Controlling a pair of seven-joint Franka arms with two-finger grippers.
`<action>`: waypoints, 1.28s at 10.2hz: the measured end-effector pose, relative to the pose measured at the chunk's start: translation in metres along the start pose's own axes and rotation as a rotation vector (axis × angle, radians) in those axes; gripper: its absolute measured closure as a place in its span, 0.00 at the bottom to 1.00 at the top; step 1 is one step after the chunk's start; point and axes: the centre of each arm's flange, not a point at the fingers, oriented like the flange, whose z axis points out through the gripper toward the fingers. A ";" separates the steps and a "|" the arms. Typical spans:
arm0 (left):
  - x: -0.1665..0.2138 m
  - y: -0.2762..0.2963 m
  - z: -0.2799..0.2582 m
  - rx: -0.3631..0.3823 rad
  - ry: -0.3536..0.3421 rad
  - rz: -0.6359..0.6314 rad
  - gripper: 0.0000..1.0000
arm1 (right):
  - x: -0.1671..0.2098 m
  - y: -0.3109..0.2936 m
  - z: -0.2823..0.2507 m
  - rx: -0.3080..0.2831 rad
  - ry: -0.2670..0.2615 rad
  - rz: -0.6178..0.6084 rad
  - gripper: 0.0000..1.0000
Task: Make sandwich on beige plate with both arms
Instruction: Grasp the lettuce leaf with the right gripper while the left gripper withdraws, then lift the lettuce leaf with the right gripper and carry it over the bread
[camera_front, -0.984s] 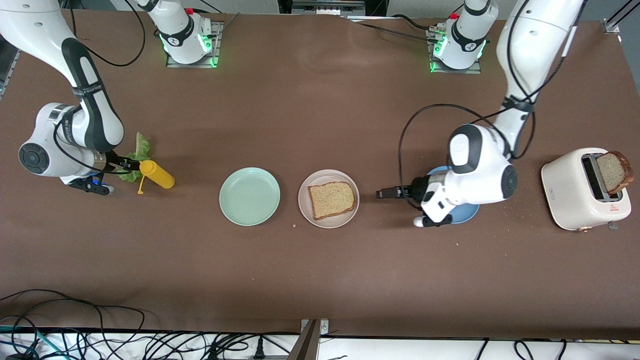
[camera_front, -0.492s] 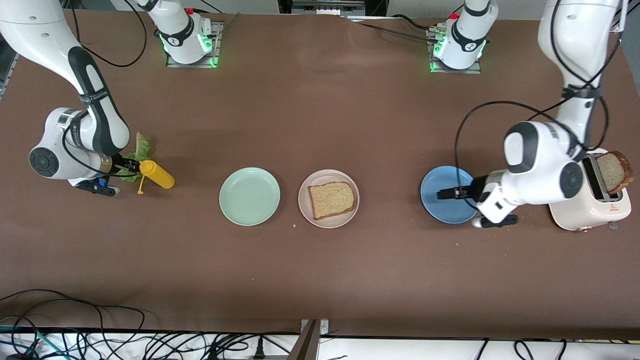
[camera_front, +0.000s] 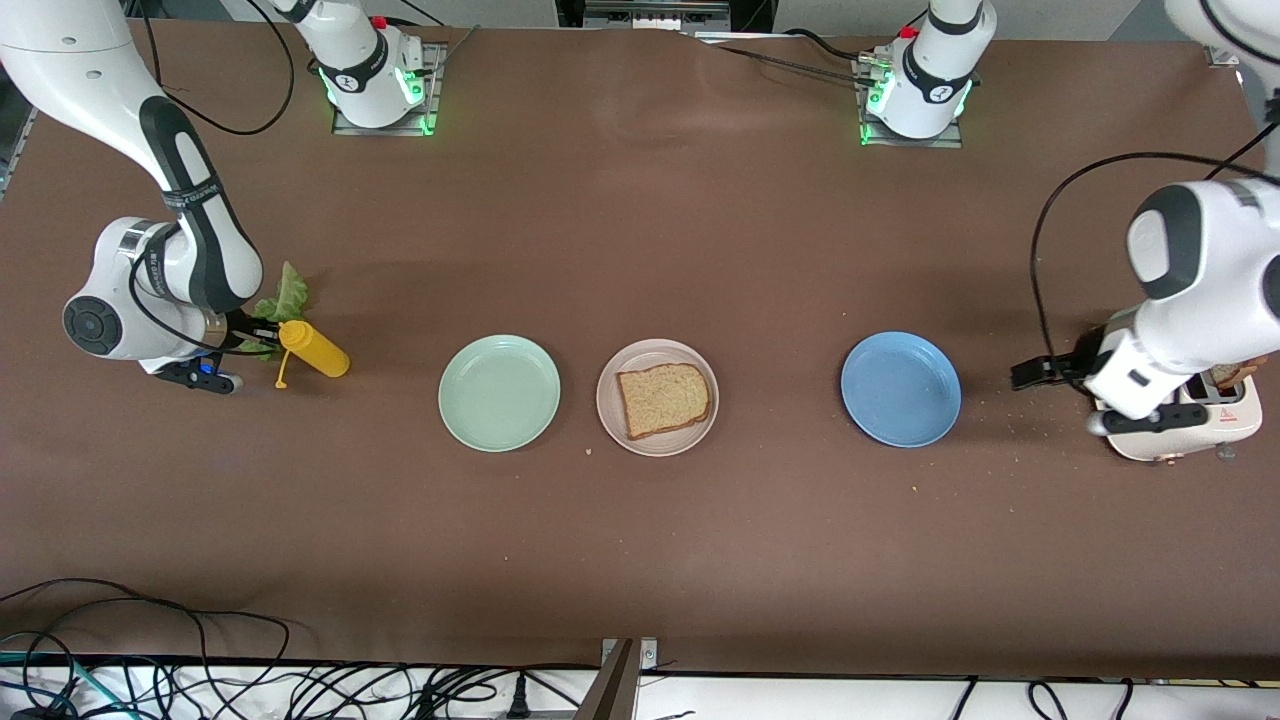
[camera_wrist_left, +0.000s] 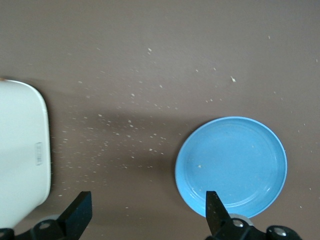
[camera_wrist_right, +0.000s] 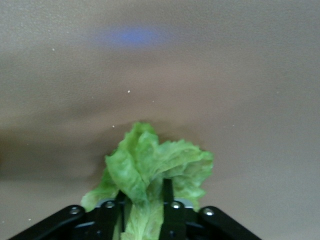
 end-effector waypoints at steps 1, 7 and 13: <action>-0.003 -0.006 -0.009 0.001 0.017 -0.010 0.00 | 0.000 0.000 -0.001 0.000 0.002 0.001 0.87; -0.032 -0.002 0.004 -0.002 0.065 -0.001 0.00 | -0.009 -0.001 -0.098 0.003 -0.055 -0.005 0.90; -0.055 0.000 -0.057 -0.006 0.094 0.006 0.00 | -0.033 -0.058 -0.286 0.012 -0.008 -0.100 0.90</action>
